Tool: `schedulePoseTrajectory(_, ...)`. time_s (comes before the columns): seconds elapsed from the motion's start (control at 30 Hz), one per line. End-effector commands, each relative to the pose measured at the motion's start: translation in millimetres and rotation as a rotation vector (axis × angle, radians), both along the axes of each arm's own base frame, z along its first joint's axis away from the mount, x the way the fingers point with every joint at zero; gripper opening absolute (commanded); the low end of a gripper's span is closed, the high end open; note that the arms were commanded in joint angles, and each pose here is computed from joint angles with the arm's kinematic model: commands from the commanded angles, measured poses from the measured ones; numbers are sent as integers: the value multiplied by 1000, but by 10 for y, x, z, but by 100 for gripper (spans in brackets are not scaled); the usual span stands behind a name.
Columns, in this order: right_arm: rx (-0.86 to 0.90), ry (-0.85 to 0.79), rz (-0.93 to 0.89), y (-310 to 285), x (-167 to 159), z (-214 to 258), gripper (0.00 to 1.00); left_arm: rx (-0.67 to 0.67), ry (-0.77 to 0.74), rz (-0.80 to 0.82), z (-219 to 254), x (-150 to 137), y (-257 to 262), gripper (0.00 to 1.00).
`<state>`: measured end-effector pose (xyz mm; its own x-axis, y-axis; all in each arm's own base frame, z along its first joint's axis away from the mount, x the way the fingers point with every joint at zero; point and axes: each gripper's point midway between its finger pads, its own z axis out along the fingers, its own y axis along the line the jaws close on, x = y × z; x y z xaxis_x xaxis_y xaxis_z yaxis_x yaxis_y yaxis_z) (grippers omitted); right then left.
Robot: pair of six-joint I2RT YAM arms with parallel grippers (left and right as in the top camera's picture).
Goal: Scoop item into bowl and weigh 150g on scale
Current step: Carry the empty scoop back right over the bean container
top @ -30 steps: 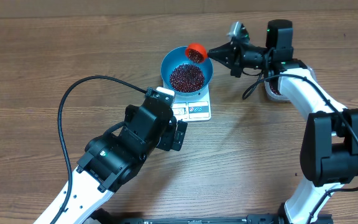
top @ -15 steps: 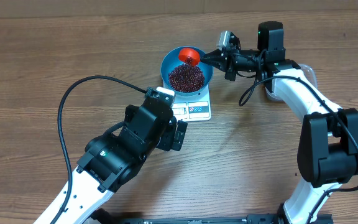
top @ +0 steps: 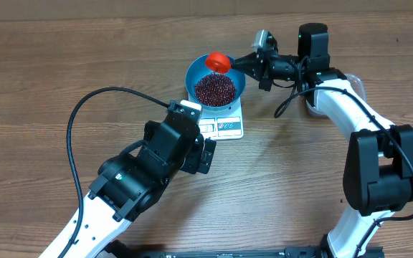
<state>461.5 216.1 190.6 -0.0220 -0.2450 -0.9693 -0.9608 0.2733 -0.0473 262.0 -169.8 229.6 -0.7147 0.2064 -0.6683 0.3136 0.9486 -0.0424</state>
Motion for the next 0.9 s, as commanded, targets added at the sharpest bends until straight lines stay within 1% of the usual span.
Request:
schedulePoseTrajectory(0.0, 78, 97, -75, -110, 108, 283, 4, 11, 0, -16, -16, 6, -13, 99)
schedulePoseTrajectory(0.23, 186, 226, -178, -383, 141, 712, 4, 10, 0, -17, -16, 5, -14, 100)
schedulePoseTrajectory(0.4, 294, 437, -272, -645, 168, 876, 4, 10, 0, -17, -16, 5, -14, 99)
schedulePoseTrajectory(0.57, 370, 575, -261, -862, 72, 1024, 4, 10, 0, -17, -16, 5, -14, 100)
schedulePoseTrajectory(0.73, 396, 672, -302, -1046, 40, 998, 4, 10, 0, -17, -16, 5, -14, 100)
schedulePoseTrajectory(0.87, 403, 741, -390, -1213, 76, 883, 4, 10, 0, -17, -16, 5, -14, 99)
